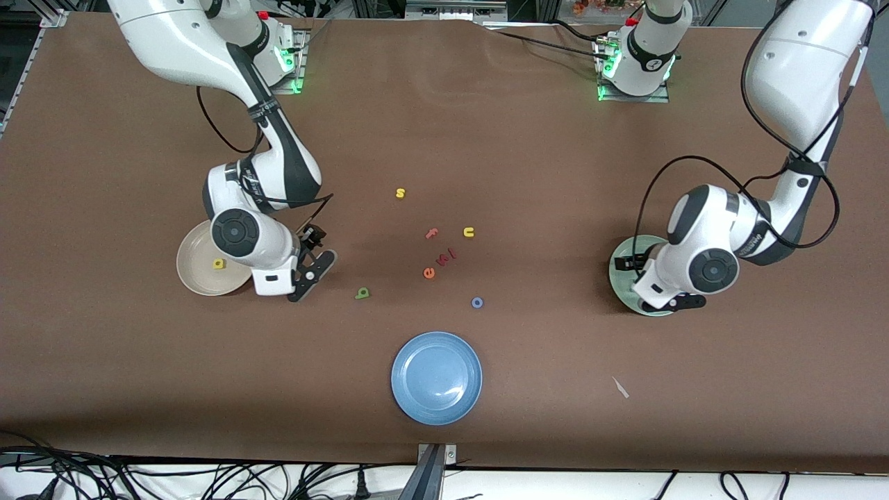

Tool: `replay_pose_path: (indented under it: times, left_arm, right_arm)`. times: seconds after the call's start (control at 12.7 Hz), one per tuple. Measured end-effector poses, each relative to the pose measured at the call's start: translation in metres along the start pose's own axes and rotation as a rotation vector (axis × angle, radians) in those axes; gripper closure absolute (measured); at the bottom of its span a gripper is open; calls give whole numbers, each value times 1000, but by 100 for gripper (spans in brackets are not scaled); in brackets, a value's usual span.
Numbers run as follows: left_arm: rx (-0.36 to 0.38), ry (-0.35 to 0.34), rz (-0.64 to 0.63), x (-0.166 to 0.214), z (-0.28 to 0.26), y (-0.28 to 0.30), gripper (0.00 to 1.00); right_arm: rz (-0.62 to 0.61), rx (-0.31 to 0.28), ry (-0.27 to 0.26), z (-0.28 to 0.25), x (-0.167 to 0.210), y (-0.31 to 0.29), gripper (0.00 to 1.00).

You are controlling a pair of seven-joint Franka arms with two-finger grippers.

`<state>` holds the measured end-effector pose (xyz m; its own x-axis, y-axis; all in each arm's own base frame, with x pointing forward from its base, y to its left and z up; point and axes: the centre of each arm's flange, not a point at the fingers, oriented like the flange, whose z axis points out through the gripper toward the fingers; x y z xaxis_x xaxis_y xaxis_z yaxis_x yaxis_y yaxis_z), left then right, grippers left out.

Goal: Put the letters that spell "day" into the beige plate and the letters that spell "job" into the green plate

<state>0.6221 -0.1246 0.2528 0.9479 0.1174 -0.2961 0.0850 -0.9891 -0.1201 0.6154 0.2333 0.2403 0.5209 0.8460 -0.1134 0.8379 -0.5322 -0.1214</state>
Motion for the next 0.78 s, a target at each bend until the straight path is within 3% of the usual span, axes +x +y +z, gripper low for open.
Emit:
replay_pose_path:
  times: [0.16,0.55,0.78]
  left_arm:
    - [-28,52,-8,-18,-35,47,0]
    - [-69,130,-1,-49,-65,164,0]
    - [-172,208,43,-53,-60,226,0]
  right_arm:
    - [-105,-5,21,5,16,-10,0]
    - [-203,-84,126,23,52,-29,0]
    - [-252,-111,152,39,64,-28,0]
